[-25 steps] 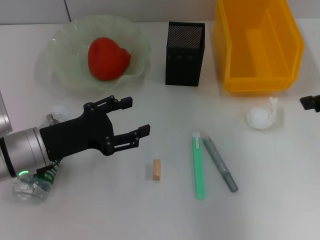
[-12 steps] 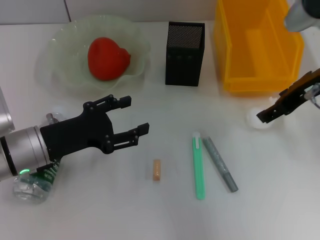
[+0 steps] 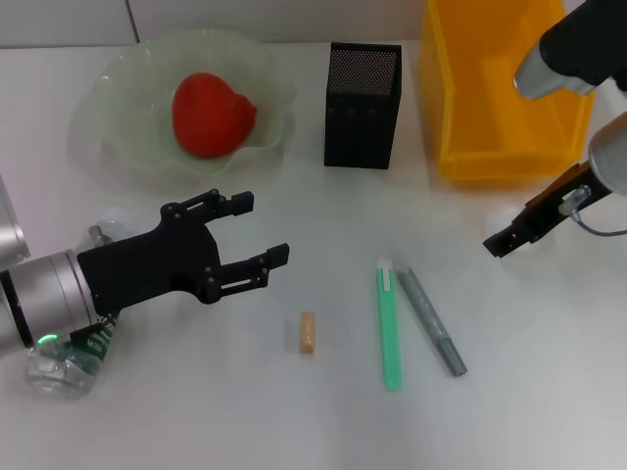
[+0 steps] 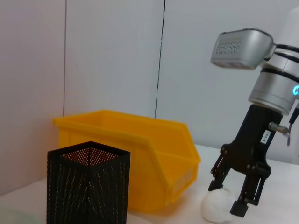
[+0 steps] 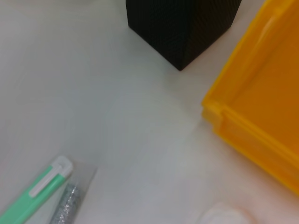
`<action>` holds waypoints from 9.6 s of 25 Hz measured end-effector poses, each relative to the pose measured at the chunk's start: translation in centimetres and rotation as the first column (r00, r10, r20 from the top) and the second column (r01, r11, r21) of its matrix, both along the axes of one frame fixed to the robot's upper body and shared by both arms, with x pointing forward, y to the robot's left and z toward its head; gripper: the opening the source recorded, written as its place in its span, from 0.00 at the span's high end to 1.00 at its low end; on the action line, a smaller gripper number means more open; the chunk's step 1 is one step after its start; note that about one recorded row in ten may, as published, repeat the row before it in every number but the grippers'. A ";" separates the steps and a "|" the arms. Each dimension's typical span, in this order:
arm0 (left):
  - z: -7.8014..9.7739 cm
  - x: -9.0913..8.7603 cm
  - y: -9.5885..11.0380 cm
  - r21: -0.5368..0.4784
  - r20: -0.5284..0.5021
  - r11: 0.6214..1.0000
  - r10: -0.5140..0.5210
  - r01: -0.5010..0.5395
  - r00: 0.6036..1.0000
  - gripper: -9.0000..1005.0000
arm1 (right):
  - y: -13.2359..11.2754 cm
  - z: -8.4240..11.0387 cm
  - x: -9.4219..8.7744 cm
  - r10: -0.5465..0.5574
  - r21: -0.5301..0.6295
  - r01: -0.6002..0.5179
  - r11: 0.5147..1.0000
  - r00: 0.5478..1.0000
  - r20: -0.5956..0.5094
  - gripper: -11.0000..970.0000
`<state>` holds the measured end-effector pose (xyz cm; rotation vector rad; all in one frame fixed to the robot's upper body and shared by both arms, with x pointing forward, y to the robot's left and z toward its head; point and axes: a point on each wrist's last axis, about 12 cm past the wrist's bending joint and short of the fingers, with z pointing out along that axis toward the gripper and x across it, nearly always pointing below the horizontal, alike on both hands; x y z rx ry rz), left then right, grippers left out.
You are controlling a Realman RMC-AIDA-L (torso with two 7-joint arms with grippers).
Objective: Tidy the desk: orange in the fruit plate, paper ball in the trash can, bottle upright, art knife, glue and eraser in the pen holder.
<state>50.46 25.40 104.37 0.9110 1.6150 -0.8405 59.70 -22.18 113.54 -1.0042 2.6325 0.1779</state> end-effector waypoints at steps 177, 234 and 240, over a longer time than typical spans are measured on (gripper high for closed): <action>7.3 1.1 5.4 0.051 0.049 0.978 0.200 -0.203 0.979 0.51 | -11.2 -5.9 -12.2 -0.244 0.760 -0.164 0.629 0.887 0.393 0.13; -1.1 -6.0 2.1 -0.075 0.146 0.995 -0.061 0.072 0.987 0.26 | 12.4 3.3 -1.5 0.079 0.065 -0.064 0.996 0.961 -0.265 0.13; -1.0 -6.0 2.0 -0.076 0.144 0.994 -0.062 0.074 0.988 0.26 | 12.3 2.9 -1.4 0.060 0.058 -0.045 0.997 0.960 -0.275 0.13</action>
